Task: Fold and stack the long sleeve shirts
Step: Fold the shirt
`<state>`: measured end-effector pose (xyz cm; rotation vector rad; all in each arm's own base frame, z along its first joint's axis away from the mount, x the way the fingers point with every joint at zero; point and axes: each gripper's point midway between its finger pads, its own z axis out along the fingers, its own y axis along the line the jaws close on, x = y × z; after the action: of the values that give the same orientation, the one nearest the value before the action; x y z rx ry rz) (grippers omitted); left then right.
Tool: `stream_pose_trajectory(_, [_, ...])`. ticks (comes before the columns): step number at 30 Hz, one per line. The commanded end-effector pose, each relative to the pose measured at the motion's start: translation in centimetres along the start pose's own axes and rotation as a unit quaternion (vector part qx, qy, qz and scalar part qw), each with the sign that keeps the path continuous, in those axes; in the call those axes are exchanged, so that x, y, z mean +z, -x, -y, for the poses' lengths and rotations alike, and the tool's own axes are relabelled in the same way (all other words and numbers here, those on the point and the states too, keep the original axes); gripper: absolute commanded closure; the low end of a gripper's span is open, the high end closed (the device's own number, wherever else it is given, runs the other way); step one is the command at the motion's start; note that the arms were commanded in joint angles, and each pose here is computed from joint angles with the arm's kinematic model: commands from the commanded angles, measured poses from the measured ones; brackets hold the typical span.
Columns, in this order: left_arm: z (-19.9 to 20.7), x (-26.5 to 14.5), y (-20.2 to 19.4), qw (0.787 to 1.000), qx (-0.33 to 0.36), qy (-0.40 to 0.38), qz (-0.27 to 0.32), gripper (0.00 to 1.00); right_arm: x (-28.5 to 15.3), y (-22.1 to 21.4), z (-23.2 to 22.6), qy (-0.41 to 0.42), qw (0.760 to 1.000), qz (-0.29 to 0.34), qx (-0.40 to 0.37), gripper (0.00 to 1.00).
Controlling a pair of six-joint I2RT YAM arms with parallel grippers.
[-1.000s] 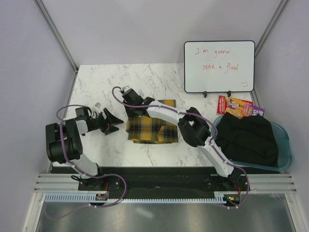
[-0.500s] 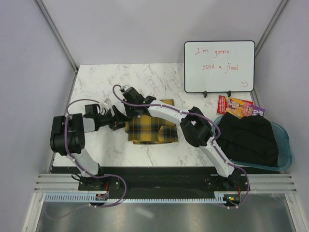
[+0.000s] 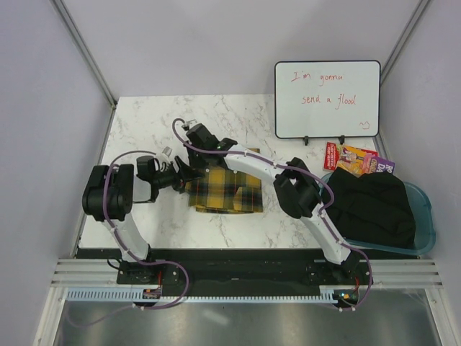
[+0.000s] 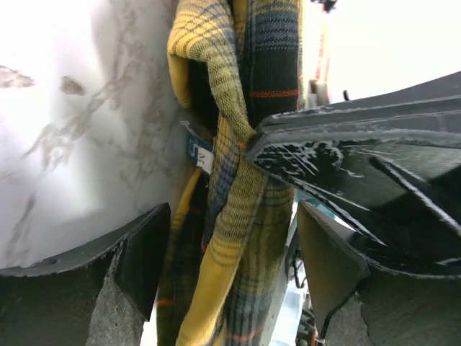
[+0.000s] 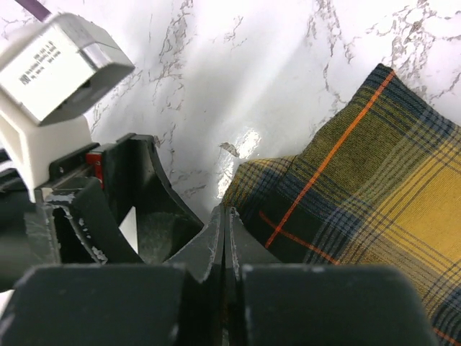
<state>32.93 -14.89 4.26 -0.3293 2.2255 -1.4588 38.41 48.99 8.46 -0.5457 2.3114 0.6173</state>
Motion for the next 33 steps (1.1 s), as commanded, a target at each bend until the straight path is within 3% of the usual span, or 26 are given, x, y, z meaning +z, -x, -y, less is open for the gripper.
stream_pose_trajectory(1, [0.8,1.0,0.5,0.999,-0.017,-0.037,0.023,0.22,-3.4,4.4,-3.1,0.044,0.998,0.051,0.017,1.00])
stream_pose_trajectory(8, [1.1,2.6,-0.9,0.999,-0.020,-0.043,0.009,0.26,-3.9,4.8,-3.8,0.061,0.996,0.051,0.031,1.00])
stream_pose_trajectory(12, [0.7,2.8,-0.6,0.999,-0.023,-0.035,0.013,0.35,-4.1,5.0,-4.0,0.065,0.996,0.052,0.036,1.00])
stream_pose_trajectory(14, [0.7,2.9,-0.6,0.999,-0.027,-0.034,0.009,0.45,-4.4,5.2,-4.3,0.069,0.996,0.053,0.036,1.00])
stream_pose_trajectory(18, [1.3,2.5,-0.9,0.999,-0.026,-0.035,-0.013,0.91,-4.9,6.1,-4.1,0.069,0.995,0.064,0.030,1.00])
stream_pose_trajectory(20, [1.3,1.6,-1.2,0.999,-0.042,-0.006,-0.028,0.98,-5.6,7.3,-3.4,0.063,0.995,0.078,0.027,0.86])
stream_pose_trajectory(24, [0.0,-1.0,-1.0,0.996,-0.005,0.065,-0.059,0.98,-7.4,10.0,-0.9,0.044,0.993,0.107,0.023,0.64])
stream_pose_trajectory(27, [-0.4,-3.3,-0.5,0.989,0.011,0.122,-0.084,0.98,-9.5,12.1,1.6,0.027,0.991,0.130,0.015,0.37])
stream_pose_trajectory(28, [-1.0,-4.0,0.0,0.985,0.019,0.150,-0.084,0.98,-10.6,13.0,2.8,0.020,0.990,0.140,0.017,0.21])
stream_pose_trajectory(30, [-0.5,-5.1,2.4,0.978,0.068,0.177,-0.086,0.98,-11.8,13.9,4.2,0.011,0.989,0.150,0.014,0.08])
stream_pose_trajectory(31, [0.1,-6.0,3.6,0.972,0.076,0.201,-0.091,0.98,-13.0,14.4,5.4,0.002,0.987,0.157,0.017,0.02])
stream_pose_trajectory(33, [0.6,-7.3,5.0,0.960,0.125,0.227,-0.107,0.98,-13.6,13.9,6.9,-0.010,0.988,0.153,0.013,0.02])
